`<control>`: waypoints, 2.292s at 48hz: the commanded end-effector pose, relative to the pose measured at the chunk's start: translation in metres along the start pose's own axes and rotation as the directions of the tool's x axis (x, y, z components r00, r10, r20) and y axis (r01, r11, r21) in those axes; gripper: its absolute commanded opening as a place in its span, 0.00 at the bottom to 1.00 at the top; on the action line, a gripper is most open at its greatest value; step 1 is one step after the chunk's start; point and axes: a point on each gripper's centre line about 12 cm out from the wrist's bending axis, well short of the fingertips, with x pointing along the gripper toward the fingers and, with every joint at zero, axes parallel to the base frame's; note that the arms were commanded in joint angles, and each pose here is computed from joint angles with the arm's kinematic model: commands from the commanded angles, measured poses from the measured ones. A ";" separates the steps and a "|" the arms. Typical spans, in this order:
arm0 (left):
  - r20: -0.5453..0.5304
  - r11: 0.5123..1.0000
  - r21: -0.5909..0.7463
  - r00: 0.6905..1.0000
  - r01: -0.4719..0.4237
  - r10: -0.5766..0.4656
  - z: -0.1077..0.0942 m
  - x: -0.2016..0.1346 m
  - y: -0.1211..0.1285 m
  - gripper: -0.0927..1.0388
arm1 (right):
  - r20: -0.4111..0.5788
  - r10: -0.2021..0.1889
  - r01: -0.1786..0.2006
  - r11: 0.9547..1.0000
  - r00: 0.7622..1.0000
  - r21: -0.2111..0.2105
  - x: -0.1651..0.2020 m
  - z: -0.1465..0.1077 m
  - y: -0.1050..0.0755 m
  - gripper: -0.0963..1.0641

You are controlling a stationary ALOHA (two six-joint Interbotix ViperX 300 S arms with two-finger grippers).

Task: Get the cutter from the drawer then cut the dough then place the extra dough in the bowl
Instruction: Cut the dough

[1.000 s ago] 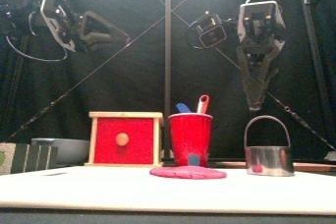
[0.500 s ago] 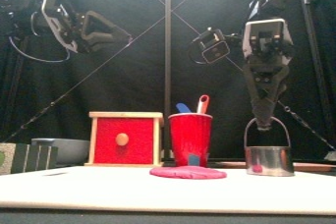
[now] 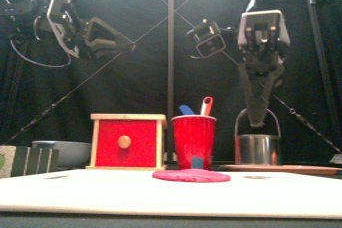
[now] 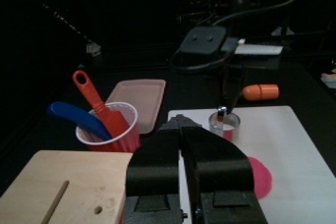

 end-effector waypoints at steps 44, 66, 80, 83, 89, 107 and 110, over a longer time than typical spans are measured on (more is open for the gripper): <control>-0.061 0.992 -0.052 0.992 -0.112 0.109 -0.023 -0.024 0.027 0.34 | -0.037 0.011 -0.017 0.983 0.999 -0.181 0.027 0.060 0.018 0.46; -0.067 0.991 -0.054 0.990 -0.124 0.120 -0.025 -0.024 0.030 0.34 | -0.055 0.012 -0.021 0.985 0.998 -0.173 0.036 0.059 0.019 0.46; -0.074 0.989 -0.065 0.989 -0.135 0.130 -0.026 -0.025 0.031 0.34 | -0.065 -0.001 -0.010 0.985 0.998 -0.172 0.043 0.059 0.016 0.46; -0.080 0.989 -0.059 0.988 -0.136 0.131 -0.028 -0.025 0.032 0.34 | -0.055 -0.009 0.000 0.985 0.998 -0.175 0.042 0.062 0.013 0.47; -0.115 0.989 -0.051 0.984 -0.142 0.135 -0.037 -0.026 0.034 0.36 | -0.037 -0.013 0.006 0.984 0.999 -0.179 0.041 0.065 0.012 0.59; -0.189 0.991 -0.049 0.975 -0.124 0.113 -0.047 -0.014 0.030 0.41 | 0.043 -0.023 0.031 0.977 0.999 -0.213 0.005 0.058 0.005 0.79; -0.168 0.991 -0.053 0.979 -0.124 0.114 -0.040 -0.008 0.029 0.44 | 0.048 -0.036 0.046 0.973 0.998 -0.227 -0.004 0.047 -0.002 0.79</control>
